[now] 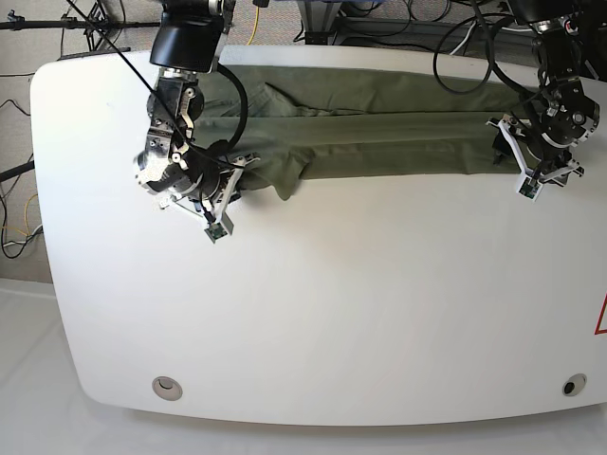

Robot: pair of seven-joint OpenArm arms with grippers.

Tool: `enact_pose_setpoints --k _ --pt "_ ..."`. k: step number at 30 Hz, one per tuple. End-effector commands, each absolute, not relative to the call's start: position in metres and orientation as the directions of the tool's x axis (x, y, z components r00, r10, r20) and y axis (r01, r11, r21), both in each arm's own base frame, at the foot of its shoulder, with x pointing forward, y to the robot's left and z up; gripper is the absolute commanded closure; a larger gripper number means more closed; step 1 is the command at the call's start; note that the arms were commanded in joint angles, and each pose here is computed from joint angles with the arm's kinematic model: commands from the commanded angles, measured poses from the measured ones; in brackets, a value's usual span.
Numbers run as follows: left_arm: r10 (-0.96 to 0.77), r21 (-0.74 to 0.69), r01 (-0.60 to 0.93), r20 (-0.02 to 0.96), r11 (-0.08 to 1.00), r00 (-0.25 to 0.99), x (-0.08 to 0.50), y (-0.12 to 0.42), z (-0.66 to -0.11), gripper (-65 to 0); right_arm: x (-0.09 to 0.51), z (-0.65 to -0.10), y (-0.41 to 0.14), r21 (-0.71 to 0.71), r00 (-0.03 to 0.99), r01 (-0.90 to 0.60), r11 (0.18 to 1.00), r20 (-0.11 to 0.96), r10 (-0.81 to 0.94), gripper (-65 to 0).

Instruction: Fold the T-shirt properly

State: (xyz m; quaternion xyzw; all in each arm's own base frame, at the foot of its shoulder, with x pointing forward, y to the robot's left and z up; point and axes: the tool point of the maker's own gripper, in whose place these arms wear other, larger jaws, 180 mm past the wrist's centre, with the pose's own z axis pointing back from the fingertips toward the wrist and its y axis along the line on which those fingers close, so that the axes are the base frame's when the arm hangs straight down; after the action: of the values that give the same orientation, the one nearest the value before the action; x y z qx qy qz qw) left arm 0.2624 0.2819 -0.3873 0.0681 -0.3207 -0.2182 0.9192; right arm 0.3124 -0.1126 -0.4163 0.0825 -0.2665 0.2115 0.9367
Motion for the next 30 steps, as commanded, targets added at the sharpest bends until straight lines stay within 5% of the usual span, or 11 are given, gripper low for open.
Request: enact_pose_setpoints --k 1,30 --pt "-0.453 0.288 0.349 0.583 0.892 0.675 0.270 0.286 -0.376 -39.1 0.325 -0.396 -0.115 0.004 0.729 -0.445 0.896 0.583 0.359 0.0" --pt "-0.450 0.285 0.348 0.591 0.893 0.669 0.274 0.285 -0.375 -39.3 0.272 -0.356 -0.119 -0.037 0.738 -0.461 0.886 0.538 0.407 0.0"
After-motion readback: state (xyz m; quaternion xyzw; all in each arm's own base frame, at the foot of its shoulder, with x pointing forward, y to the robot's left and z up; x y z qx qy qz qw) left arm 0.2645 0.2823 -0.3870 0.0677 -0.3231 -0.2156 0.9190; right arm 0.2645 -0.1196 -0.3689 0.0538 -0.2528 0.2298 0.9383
